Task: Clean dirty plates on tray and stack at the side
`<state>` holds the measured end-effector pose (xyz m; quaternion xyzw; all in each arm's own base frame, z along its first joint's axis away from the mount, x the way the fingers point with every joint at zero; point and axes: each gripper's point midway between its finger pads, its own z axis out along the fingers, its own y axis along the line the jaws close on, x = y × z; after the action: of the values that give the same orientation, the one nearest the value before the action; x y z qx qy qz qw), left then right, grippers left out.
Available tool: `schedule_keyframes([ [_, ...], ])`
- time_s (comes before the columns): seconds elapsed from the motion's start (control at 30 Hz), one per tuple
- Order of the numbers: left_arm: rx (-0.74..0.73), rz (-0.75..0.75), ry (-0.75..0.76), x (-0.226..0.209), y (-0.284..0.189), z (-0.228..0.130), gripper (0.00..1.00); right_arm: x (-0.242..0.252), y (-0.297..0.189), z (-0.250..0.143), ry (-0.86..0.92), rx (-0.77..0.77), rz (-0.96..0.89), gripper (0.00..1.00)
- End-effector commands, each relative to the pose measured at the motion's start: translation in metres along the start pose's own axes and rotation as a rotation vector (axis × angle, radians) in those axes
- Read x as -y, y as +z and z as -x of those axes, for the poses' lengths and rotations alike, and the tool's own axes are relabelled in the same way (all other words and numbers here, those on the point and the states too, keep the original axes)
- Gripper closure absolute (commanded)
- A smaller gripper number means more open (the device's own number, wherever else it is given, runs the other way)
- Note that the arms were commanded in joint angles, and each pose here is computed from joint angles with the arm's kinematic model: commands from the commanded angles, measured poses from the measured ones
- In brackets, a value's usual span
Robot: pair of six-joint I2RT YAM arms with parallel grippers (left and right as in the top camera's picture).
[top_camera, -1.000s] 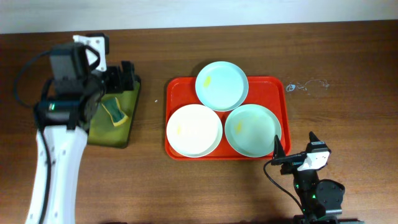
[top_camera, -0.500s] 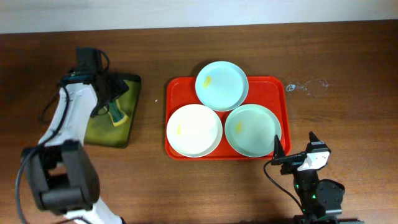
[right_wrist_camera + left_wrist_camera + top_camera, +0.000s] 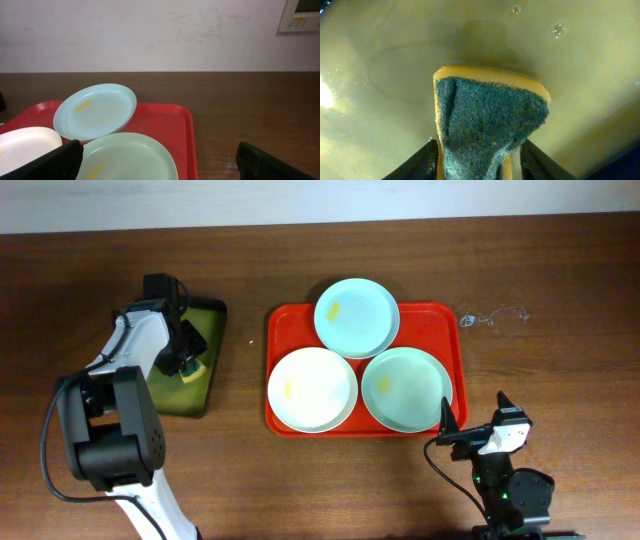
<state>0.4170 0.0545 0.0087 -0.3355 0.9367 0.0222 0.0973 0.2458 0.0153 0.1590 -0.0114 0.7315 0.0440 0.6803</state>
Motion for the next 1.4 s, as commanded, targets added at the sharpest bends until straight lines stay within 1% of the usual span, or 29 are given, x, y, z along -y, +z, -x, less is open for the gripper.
schedule_keyframes([
  [0.0, 0.008, 0.013, -0.002, -0.001, 0.003, 0.004, 0.57, 0.0, 0.0, -0.002, -0.003, -0.004, -0.003, 0.02],
  [0.03, 0.005, 0.015, -0.001, -0.001, 0.003, 0.004, 0.57, 0.0, 0.0, -0.002, -0.003, -0.004, -0.003, 0.02],
  [0.07, 0.001, 0.017, -0.001, -0.002, 0.003, 0.003, 0.65, 0.0, 0.0, -0.002, -0.003, -0.004, -0.003, 0.02],
  [0.1, -0.001, 0.019, 0.0, -0.002, 0.003, 0.002, 0.76, 0.0, 0.0, -0.002, -0.003, -0.004, -0.003, 0.02],
  [0.13, -0.004, 0.02, 0.0, -0.003, 0.003, 0.001, 0.93, 0.0, 0.0, -0.002, -0.003, -0.004, -0.003, 0.02],
  [0.17, -0.01, 0.019, 0.0, -0.003, 0.003, 0.0, 1.0, 0.0, 0.0, -0.002, -0.003, -0.004, -0.003, 0.02],
  [0.23, -0.014, 0.01, -0.001, -0.001, 0.0, 0.0, 1.0, 0.0, 0.0, -0.002, -0.003, -0.004, -0.003, 0.02],
  [0.3, -0.003, -0.02, -0.003, 0.004, -0.015, 0.005, 1.0, 0.0, 0.0, -0.002, -0.003, -0.004, -0.003, 0.02],
  [0.37, 0.061, -0.068, -0.008, 0.011, -0.053, 0.02, 1.0, 0.0, 0.0, -0.002, -0.003, -0.004, -0.003, 0.02],
  [0.43, 0.173, -0.136, 0.029, 0.017, -0.108, 0.038, 1.0, 0.0, 0.0, -0.002, -0.003, -0.004, -0.003, 0.02],
  [0.5, 0.293, -0.208, 0.033, 0.016, -0.166, 0.045, 1.0, 0.0, 0.0, -0.002, -0.003, -0.004, -0.003, 0.02],
  [0.53, 0.336, -0.233, 0.031, 0.014, -0.186, 0.046, 1.0, 0.0, 0.0, -0.002, -0.003, -0.004, -0.003, 0.01],
  [0.57, 0.358, -0.245, 0.028, 0.013, -0.197, 0.046, 1.0, 0.0, 0.0, -0.002, -0.003, -0.004, -0.003, 0.02],
  [0.6, 0.364, -0.24, 0.031, 0.012, -0.198, 0.047, 1.0, 0.0, 0.0, -0.002, -0.003, -0.004, -0.003, 0.02],
  [0.67, 0.32, -0.207, 0.045, 0.011, -0.176, 0.043, 1.0, 0.0, 0.0, -0.002, -0.003, -0.004, -0.003, 0.02],
  [0.77, 0.175, -0.114, 0.06, 0.008, -0.106, 0.029, 1.0, 0.0, 0.0, -0.002, -0.003, -0.004, -0.003, 0.02],
  [0.8, 0.103, -0.117, 0.068, 0.011, -0.089, 0.017, 1.0, 0.0, 0.0, -0.002, -0.003, -0.004, -0.003, 0.02],
  [0.83, 0.06, -0.13, 0.072, 0.013, -0.082, 0.01, 1.0, 0.0, 0.0, -0.002, -0.003, -0.004, -0.003, 0.02],
  [0.87, 0.058, -0.15, 0.073, 0.016, -0.087, 0.009, 1.0, 0.0, 0.0, -0.002, -0.003, -0.004, -0.003, 0.02],
  [0.9, 0.072, -0.192, 0.081, 0.022, -0.101, 0.011, 1.0, 0.0, 0.0, -0.002, -0.003, -0.004, -0.003, 0.02],
  [0.93, 0.106, -0.27, 0.132, 0.032, -0.127, 0.013, 1.0, 0.0, 0.0, -0.002, -0.003, -0.004, -0.003, 0.02],
  [0.97, 0.16, -0.396, 0.216, 0.046, -0.17, 0.01, 1.0, 0.0, 0.0, -0.002, -0.003, -0.004, -0.003, 0.01],
  [1.0, 0.223, -0.48, 0.274, 0.052, -0.209, 0.003, 1.0, 0.0, 0.0, -0.002, -0.003, -0.004, -0.003, 0.02],
  [1.03, 0.273, -0.526, 0.301, 0.056, -0.238, -0.005, 1.0, 0.0, 0.0, -0.002, -0.003, -0.004, -0.003, 0.02],
  [1.1, 0.333, -0.593, 0.375, 0.07, -0.278, -0.03, 1.0, 0.0, 0.0, -0.002, -0.003, -0.004, -0.003, 0.02],
  [1.13, 0.326, -0.615, 0.419, 0.082, -0.283, -0.045, 1.0, 0.0, 0.0, -0.002, -0.003, -0.004, -0.003, 0.02],
  [1.2, 0.275, -0.616, 0.507, 0.106, -0.273, -0.075, 1.0, 0.0, 0.0, -0.002, -0.003, -0.004, -0.003, 0.02],
  [1.27, 0.196, -0.515, 0.604, 0.128, -0.229, -0.11, 1.0, 0.0, 0.0, -0.002, -0.003, -0.004, -0.003, 0.02],
  [1.37, 0.051, -0.441, 0.712, 0.152, -0.174, -0.156, 1.0, 0.0, 0.0, -0.002, -0.003, -0.004, -0.003, 0.02],
])
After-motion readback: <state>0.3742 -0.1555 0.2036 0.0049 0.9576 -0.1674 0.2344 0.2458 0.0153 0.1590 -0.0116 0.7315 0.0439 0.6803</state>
